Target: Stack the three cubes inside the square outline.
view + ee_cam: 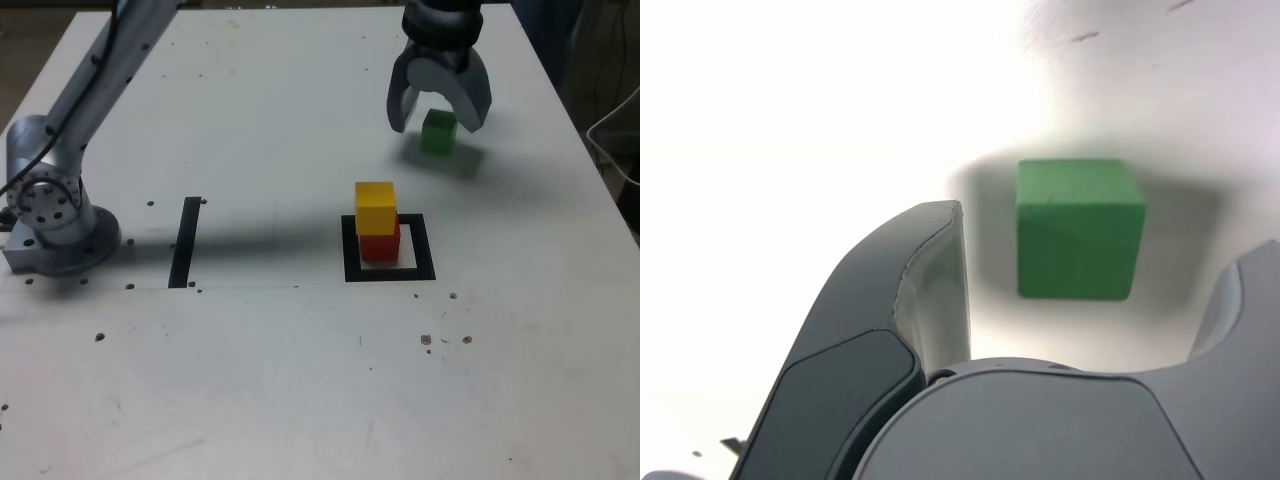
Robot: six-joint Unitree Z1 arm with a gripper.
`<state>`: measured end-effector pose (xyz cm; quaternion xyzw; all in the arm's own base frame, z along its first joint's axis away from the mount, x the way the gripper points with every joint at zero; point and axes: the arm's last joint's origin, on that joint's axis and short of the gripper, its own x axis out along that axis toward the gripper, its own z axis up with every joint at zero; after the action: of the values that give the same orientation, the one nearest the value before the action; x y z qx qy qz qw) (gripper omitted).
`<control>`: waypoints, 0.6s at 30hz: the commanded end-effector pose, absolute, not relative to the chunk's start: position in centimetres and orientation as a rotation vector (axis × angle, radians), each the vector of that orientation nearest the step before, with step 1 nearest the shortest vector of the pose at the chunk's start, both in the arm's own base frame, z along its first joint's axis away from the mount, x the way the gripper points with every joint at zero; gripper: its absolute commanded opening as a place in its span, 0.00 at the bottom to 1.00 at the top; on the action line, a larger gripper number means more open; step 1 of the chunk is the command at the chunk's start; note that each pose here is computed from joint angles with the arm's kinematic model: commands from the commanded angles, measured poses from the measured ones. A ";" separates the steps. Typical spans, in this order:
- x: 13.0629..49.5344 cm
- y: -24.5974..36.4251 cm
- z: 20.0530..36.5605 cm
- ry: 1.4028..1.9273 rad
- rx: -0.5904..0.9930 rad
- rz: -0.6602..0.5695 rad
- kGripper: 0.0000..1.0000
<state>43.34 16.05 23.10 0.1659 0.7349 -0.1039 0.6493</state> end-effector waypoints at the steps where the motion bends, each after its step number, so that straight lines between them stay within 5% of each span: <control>1: 43.5 16.1 22.8 1.666 0.380 -0.233 0.82; 7: 43.9 16.4 22.8 1.629 0.389 -0.197 0.63; 18: 44.3 16.4 22.3 1.604 0.360 -0.204 0.43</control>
<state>44.23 16.32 22.49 0.1638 0.7142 -0.0898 0.6746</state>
